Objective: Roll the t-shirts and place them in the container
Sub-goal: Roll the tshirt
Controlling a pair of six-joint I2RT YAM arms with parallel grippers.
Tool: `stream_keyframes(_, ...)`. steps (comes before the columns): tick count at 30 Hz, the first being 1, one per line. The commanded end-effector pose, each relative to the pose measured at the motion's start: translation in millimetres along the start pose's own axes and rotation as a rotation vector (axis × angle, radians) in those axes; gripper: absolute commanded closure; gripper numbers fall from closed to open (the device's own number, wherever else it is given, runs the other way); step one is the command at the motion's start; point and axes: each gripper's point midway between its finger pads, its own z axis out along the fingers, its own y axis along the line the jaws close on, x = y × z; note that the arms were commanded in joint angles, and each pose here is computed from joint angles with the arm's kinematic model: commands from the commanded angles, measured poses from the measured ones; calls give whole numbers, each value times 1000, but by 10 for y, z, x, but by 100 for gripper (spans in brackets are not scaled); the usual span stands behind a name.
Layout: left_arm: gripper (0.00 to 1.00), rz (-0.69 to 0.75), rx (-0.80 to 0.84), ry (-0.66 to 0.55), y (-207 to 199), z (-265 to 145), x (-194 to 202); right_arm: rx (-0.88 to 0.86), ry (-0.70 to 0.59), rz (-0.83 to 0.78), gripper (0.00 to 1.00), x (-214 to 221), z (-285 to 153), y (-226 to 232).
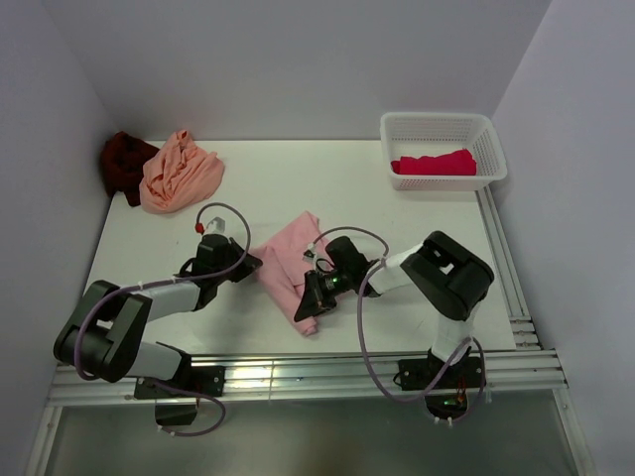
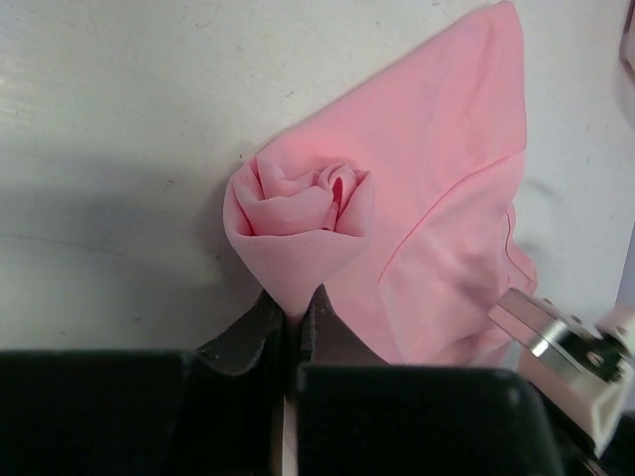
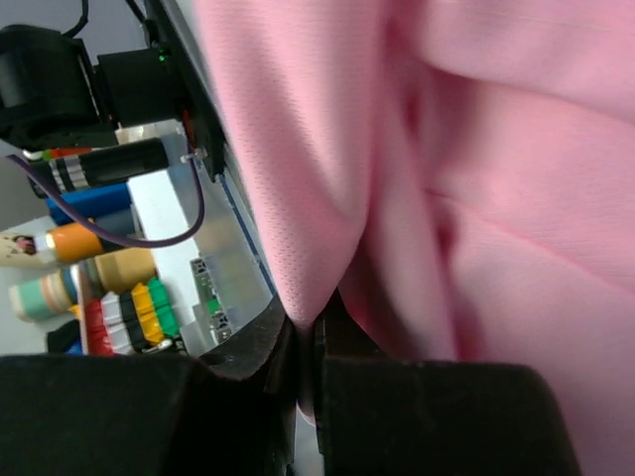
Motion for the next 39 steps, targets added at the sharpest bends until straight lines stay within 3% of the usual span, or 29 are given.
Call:
stream_keyframes(1,96,29,32,-72,-36,33,-129,-75,41,25,98,79,-21,-50)
stream_keyframes(10,95,21,56,-98,-5,55,-166,0,43,95,96,198,6,-455)
stream_keyframes(15,95,29,59,-93,-52,58,-194,127,-10,61,59,156,-112,-514)
stream_keyframes(23,95,39,78,-85,-166,7,-244,449,-196,-148,40,-132,-568,-350)
stream_keyframes(25,95,30,69,-75,-172,-2,-242,618,-279,-247,18,-241,-688,-266)
stream_keyframes(26,95,26,74,-73,-225,-7,-274,666,-297,-290,13,-253,-700,-203)
stream_keyframes(28,96,16,52,-38,-201,-10,-224,775,-361,-366,10,-354,-743,-30)
stream_keyframes(32,95,-5,52,6,-263,-29,-187,834,-430,-504,10,-372,-566,408)
stream_keyframes(39,96,-45,28,64,-267,-52,-108,1059,-565,-635,14,-595,-303,464)
